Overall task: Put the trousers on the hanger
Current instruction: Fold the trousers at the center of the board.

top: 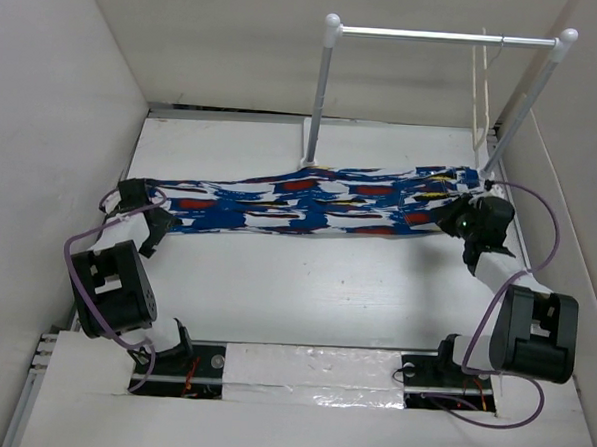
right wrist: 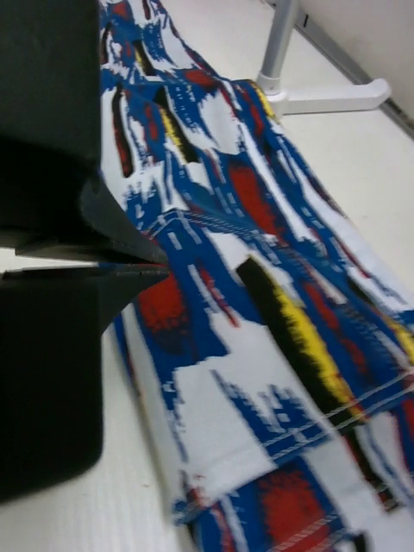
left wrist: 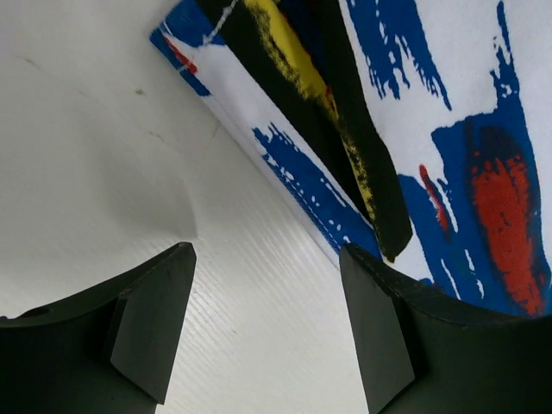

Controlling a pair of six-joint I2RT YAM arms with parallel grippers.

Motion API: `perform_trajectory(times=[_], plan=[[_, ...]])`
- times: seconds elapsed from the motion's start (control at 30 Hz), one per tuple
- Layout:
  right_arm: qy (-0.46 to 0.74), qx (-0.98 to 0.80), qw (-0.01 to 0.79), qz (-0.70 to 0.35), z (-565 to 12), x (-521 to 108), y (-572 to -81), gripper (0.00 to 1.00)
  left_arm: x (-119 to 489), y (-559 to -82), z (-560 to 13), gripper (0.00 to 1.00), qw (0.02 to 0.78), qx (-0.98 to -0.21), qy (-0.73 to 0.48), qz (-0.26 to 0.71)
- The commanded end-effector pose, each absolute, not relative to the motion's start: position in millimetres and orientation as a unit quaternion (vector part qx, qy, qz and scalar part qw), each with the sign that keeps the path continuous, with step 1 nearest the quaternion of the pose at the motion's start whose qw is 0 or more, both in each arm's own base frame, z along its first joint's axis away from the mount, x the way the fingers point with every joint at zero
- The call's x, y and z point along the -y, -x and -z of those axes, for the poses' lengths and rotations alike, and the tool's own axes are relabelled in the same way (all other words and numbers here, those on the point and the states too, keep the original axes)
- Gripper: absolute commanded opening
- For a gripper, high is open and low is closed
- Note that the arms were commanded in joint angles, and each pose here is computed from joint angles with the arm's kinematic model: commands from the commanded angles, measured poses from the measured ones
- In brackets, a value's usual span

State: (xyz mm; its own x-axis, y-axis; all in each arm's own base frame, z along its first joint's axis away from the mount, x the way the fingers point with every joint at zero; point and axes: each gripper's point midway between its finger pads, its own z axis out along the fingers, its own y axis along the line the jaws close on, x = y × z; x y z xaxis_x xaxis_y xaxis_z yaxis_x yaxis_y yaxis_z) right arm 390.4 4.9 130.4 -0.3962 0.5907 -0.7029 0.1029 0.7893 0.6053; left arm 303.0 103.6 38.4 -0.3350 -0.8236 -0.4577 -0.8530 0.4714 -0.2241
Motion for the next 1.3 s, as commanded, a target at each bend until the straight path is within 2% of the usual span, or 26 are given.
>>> perform_trajectory(times=[0.0,0.03,0.1,0.13,0.23,0.4,0.5,0.6,0.63,0.7,0.73,0.8,0.83,0.9,0.97,1.1,1.27], plan=[[-0.151,-0.781,0.549,-0.256,-144.8,-19.6,-380.3,0.16,-99.9,-321.7,-53.4,0.66,0.307,-0.795,0.523,0.017],[-0.149,-0.783,0.548,-0.254,-141.9,-20.0,-377.0,0.29,-99.7,-324.7,-52.9,0.67,0.309,-0.792,0.526,0.022],[-0.148,-0.788,0.543,-0.250,-134.9,-20.5,-370.9,0.42,-98.8,-326.0,-48.0,0.67,0.306,-0.791,0.529,0.025],[-0.149,-0.792,0.538,-0.247,-128.0,-18.6,-366.7,0.52,-99.2,-328.5,-43.7,0.67,0.304,-0.791,0.530,0.026],[-0.160,-0.793,0.535,-0.243,-118.8,-10.8,-363.7,0.63,-96.1,-332.6,-34.6,0.68,0.303,-0.786,0.538,0.033],[-0.187,-0.795,0.524,-0.241,-103.0,13.8,-359.8,0.65,-96.5,-335.9,-22.3,0.68,0.295,-0.781,0.549,0.034],[-0.216,-0.792,0.519,-0.237,-91.3,31.9,-353.5,0.65,-99.4,-339.7,-18.1,0.64,0.294,-0.777,0.556,0.031],[-0.245,-0.788,0.517,-0.225,-81.6,46.9,-349.0,0.65,-105.0,-342.3,-21.4,0.51,0.303,-0.772,0.559,0.021],[-0.252,-0.787,0.518,-0.220,-80.1,51.1,-348.4,0.65,-106.3,-343.1,-23.5,0.37,0.307,-0.772,0.557,0.019],[-0.265,-0.783,0.519,-0.217,-77.2,58.6,-345.8,0.65,-109.4,-344.9,-27.8,0.28,0.314,-0.771,0.554,0.014],[-0.269,-0.782,0.520,-0.213,-77.2,60.3,-346.1,0.66,-110.2,-346.0,-29.2,0.19,0.317,-0.771,0.553,0.013],[-0.279,-0.784,0.515,-0.205,-73.4,64.5,-346.8,0.66,-110.9,-347.2,-30.2,0.16,0.318,-0.770,0.552,0.013],[-0.287,-0.784,0.515,-0.194,-72.1,69.6,-348.4,0.70,-110.9,-346.9,-28.5,0.11,0.316,-0.772,0.552,0.012],[-0.296,-0.787,0.506,-0.190,-63.5,72.1,-348.8,0.70,-110.4,-348.9,-28.1,0.08,0.315,-0.773,0.551,0.014],[-0.305,-0.783,0.507,-0.190,-61.6,75.3,-353.0,0.71,-110.5,-350.2,-27.4,0.00,0.314,-0.776,0.548,0.014],[-0.321,-0.778,0.500,-0.203,-58.4,81.1,-363.9,0.71,-111.0,-352.8,-30.3,0.00,0.317,-0.777,0.543,0.015],[-0.335,-0.776,0.485,-0.226,-52.7,72.6,-379.4,0.67,-110.5,-355.8,-34.7,0.00,0.322,-0.778,0.538,0.020]])
